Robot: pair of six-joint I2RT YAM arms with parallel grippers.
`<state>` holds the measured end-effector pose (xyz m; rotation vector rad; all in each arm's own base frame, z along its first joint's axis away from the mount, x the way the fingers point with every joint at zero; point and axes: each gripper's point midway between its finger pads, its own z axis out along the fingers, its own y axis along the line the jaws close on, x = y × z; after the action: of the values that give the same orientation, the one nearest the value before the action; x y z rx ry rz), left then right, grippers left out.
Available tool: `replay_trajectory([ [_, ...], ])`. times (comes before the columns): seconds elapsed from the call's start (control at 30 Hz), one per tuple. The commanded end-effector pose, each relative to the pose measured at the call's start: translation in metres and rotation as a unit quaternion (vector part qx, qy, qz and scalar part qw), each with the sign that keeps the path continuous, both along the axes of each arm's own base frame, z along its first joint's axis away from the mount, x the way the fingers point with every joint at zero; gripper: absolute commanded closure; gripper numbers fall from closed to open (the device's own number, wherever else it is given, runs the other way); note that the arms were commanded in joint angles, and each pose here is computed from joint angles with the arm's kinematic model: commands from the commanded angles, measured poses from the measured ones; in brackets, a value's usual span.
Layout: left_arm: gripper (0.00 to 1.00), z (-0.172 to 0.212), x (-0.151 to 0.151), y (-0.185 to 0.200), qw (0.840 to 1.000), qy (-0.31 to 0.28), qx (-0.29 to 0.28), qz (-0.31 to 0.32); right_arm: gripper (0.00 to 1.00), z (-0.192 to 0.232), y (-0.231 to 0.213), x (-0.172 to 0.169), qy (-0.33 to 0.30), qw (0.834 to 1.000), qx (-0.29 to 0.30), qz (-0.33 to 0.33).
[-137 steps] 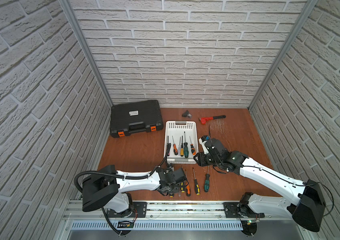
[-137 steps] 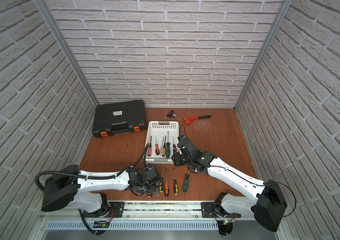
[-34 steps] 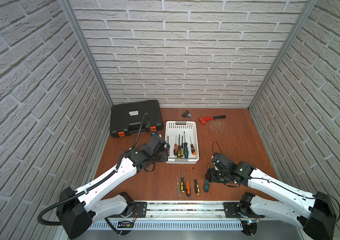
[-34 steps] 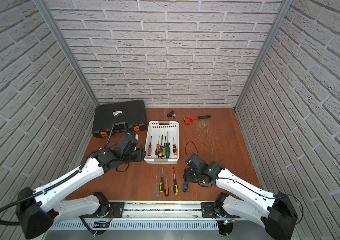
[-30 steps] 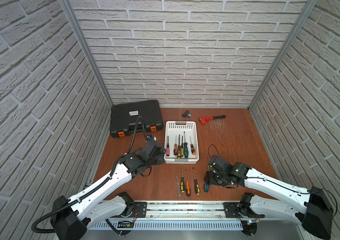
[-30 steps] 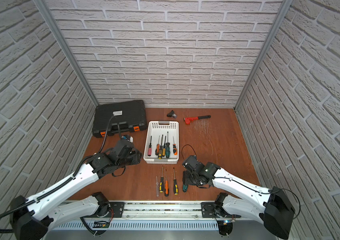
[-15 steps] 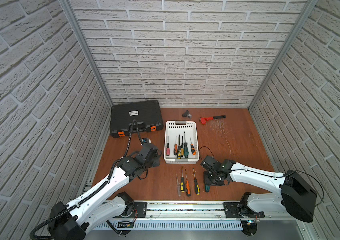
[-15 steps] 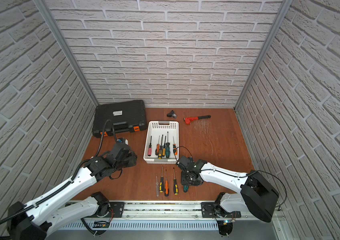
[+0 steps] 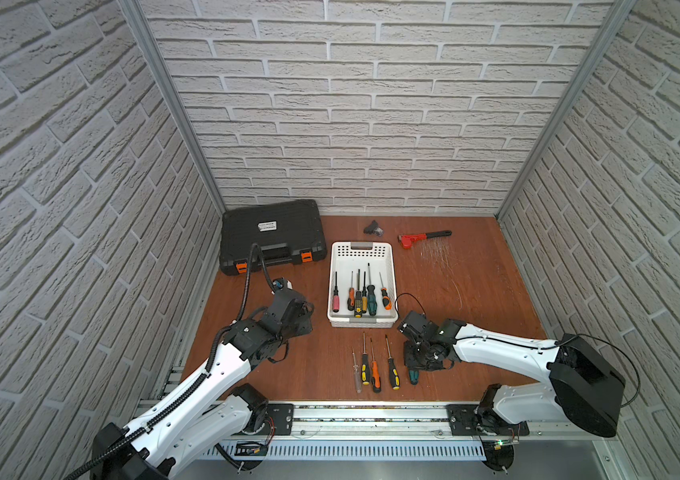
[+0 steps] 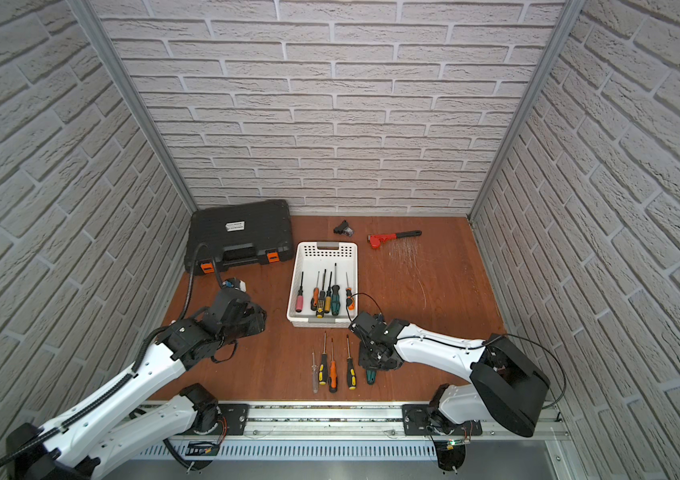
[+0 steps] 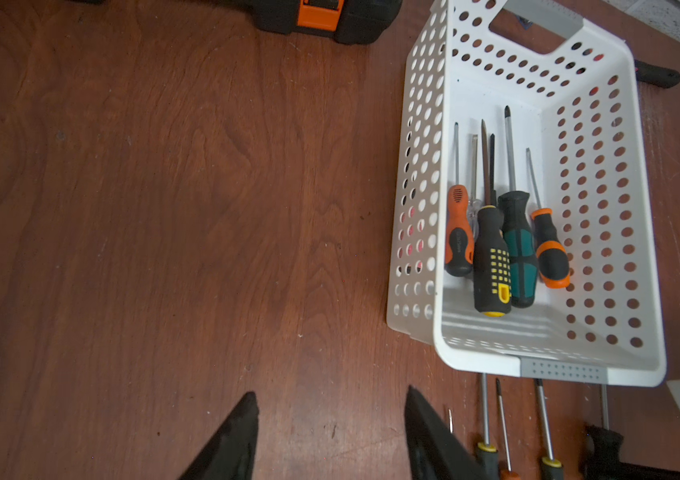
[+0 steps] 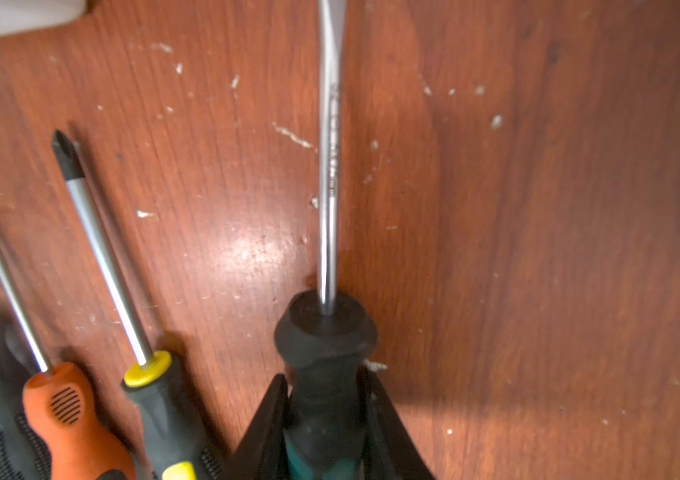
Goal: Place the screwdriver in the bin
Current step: 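Grasp the green-black screwdriver handle with the right gripper while the left arm withdraws, then lift the green-black screwdriver with the right gripper and carry it over the basket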
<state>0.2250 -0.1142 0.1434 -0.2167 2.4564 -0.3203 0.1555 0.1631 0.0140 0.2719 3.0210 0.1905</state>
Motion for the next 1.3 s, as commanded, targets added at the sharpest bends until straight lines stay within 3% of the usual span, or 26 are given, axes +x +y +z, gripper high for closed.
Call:
replay_trajectory([
  [0.0,0.43,-0.001,-0.001,0.006,1.0,-0.001,0.004,0.008,0.8,-0.005,-0.014,-0.01,0.008,1.0,-0.02,-0.007],
  [0.17,0.43,0.0,0.0,0.006,1.0,0.001,0.005,0.009,0.9,0.014,-0.025,-0.01,-0.01,1.0,-0.012,-0.025],
  [0.43,0.43,0.002,0.012,0.007,1.0,-0.011,0.014,0.023,0.89,0.09,-0.04,0.015,-0.097,0.994,0.025,-0.046],
  [0.6,0.42,0.015,0.021,0.002,1.0,-0.005,0.006,0.026,0.88,0.128,-0.027,0.041,-0.148,0.988,0.042,-0.02],
  [0.77,0.41,0.017,0.02,0.007,0.999,0.008,0.014,0.039,0.87,0.147,0.023,0.076,-0.181,0.977,0.105,0.042],
  [0.97,0.39,0.013,0.013,0.01,0.998,0.021,0.001,0.057,0.86,0.164,0.098,0.132,-0.173,0.966,0.148,0.125],
  [1.27,0.38,0.018,0.007,0.019,0.997,0.015,0.0,0.073,0.86,0.151,0.18,0.188,-0.163,0.944,0.261,0.119],
])
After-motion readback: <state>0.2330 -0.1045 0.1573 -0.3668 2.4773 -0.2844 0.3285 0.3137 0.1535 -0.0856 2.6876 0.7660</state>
